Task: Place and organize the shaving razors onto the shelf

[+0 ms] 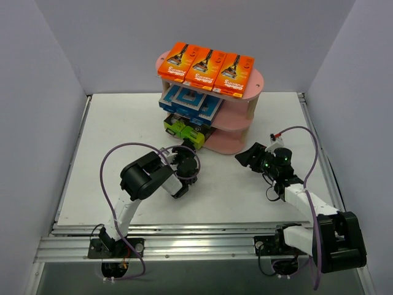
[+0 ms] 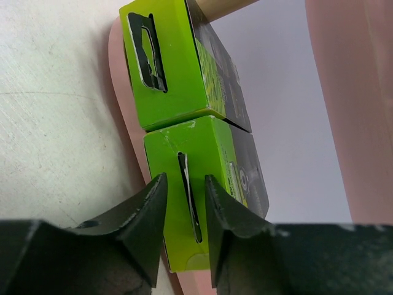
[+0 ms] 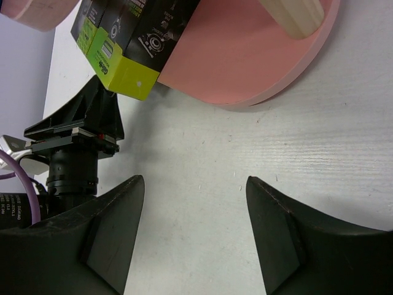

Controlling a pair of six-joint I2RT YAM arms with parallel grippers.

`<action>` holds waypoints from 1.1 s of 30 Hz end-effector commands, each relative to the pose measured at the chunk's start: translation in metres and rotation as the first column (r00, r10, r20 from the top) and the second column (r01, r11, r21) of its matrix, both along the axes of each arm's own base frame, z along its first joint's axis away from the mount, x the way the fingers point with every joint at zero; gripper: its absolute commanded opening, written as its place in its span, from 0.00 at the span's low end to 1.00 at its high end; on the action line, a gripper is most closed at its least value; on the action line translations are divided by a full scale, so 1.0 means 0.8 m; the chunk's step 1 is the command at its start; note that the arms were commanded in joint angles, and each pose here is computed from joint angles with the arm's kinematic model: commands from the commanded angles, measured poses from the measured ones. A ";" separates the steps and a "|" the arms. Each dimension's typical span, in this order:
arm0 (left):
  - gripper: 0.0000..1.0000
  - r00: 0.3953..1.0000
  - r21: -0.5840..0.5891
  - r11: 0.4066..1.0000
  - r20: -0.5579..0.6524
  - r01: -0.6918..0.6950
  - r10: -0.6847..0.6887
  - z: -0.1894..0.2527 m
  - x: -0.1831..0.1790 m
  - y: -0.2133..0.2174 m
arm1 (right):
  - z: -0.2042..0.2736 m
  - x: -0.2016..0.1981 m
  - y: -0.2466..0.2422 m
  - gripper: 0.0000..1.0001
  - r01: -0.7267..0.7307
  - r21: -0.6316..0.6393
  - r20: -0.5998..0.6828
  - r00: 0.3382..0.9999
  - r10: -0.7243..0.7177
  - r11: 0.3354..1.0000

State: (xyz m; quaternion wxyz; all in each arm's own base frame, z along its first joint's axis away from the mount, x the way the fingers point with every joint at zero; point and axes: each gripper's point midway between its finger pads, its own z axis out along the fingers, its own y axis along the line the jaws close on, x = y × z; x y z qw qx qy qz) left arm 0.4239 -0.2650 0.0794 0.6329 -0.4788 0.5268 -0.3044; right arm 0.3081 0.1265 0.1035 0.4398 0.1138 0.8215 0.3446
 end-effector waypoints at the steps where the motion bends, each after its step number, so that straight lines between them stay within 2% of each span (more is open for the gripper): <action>1: 0.41 0.981 -0.220 0.975 0.193 0.021 0.022 0.067 0.002 -0.001 | 0.006 0.001 0.003 0.63 -0.018 -0.009 0.032 0.999 0.019 1.000; 8: 0.61 0.981 -0.185 0.982 0.193 0.044 -0.008 0.073 0.000 -0.005 | 0.007 0.001 0.002 0.63 -0.016 -0.011 0.037 0.999 0.016 1.000; 18: 0.68 0.979 -0.145 0.984 0.189 0.100 -0.071 0.077 -0.010 -0.008 | 0.008 0.001 0.002 0.63 -0.017 -0.014 0.039 0.999 0.018 1.000; 26: 0.73 0.969 -0.058 0.982 0.187 0.177 -0.164 0.088 -0.020 -0.019 | 0.002 0.001 0.000 0.64 -0.013 -0.024 0.029 0.999 0.014 1.000; 28: 0.77 0.968 -0.044 0.982 0.181 0.183 -0.172 0.090 -0.025 -0.015 | 0.003 0.002 -0.002 0.64 -0.008 -0.031 0.032 0.999 0.009 0.999; 33: 0.78 0.965 -0.012 0.980 0.178 0.199 -0.194 0.101 -0.037 -0.005 | 0.005 0.002 -0.004 0.65 -0.006 -0.042 0.035 0.999 0.007 0.999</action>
